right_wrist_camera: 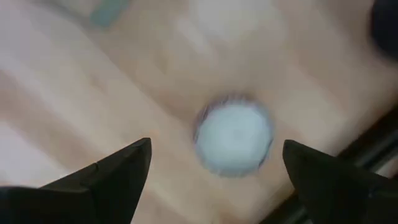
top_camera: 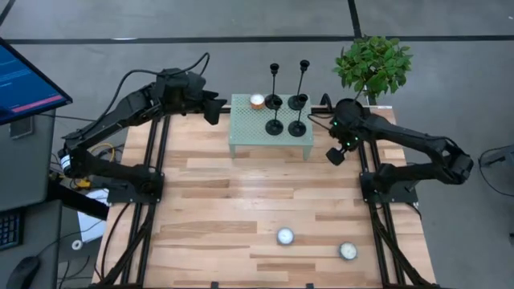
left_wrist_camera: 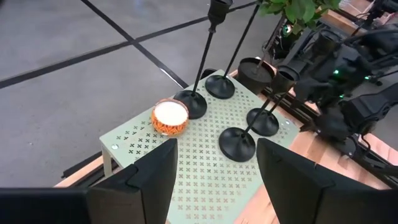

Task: Pick & Place candle stick holders
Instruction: Put the red scented candle on the shelf

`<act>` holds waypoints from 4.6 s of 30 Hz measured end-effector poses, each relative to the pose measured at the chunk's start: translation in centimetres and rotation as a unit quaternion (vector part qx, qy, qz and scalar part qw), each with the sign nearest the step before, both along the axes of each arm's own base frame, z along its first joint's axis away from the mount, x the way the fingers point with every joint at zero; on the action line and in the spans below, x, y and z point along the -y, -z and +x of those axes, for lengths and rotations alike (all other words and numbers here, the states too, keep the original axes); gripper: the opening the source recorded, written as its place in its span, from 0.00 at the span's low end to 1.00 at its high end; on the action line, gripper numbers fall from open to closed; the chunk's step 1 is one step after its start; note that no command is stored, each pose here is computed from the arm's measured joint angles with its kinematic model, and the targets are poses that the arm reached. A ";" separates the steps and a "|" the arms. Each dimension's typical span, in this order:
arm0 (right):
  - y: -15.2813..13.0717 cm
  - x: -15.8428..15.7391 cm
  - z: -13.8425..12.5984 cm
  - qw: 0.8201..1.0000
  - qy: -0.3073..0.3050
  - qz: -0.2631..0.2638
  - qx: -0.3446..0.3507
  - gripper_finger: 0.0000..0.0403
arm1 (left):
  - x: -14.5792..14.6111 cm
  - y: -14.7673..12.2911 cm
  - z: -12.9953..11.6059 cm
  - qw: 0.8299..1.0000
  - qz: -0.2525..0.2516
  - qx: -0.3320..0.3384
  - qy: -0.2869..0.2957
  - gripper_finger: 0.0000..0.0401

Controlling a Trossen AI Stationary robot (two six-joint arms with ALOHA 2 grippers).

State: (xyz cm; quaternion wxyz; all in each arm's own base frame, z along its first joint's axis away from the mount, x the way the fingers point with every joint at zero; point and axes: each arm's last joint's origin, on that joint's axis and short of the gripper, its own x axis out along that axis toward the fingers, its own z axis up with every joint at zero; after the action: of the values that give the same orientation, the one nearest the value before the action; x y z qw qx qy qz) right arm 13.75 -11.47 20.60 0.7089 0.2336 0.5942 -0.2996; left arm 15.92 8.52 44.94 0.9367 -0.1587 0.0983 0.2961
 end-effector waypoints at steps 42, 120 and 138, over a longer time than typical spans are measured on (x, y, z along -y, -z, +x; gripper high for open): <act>4.9 3.0 0.3 0.989 0.034 0.111 -0.086 0.69 | 0.0 0.0 0.0 1.000 -0.015 0.011 -0.006 0.55; 5.9 5.3 1.0 0.993 0.064 0.089 -0.044 0.86 | 0.0 -0.1 0.0 1.000 -0.013 0.014 -0.008 0.55; 5.0 4.6 0.4 0.991 0.068 0.099 -0.053 0.71 | 0.0 -0.1 0.0 1.000 -0.013 0.014 -0.009 0.55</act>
State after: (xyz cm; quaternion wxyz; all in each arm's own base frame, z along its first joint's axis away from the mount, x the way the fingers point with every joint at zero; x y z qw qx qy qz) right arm 14.13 -16.09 15.56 0.6274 0.3263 0.6407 -0.2990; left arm 15.94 8.56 45.02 0.9331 -0.1756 0.0878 0.3012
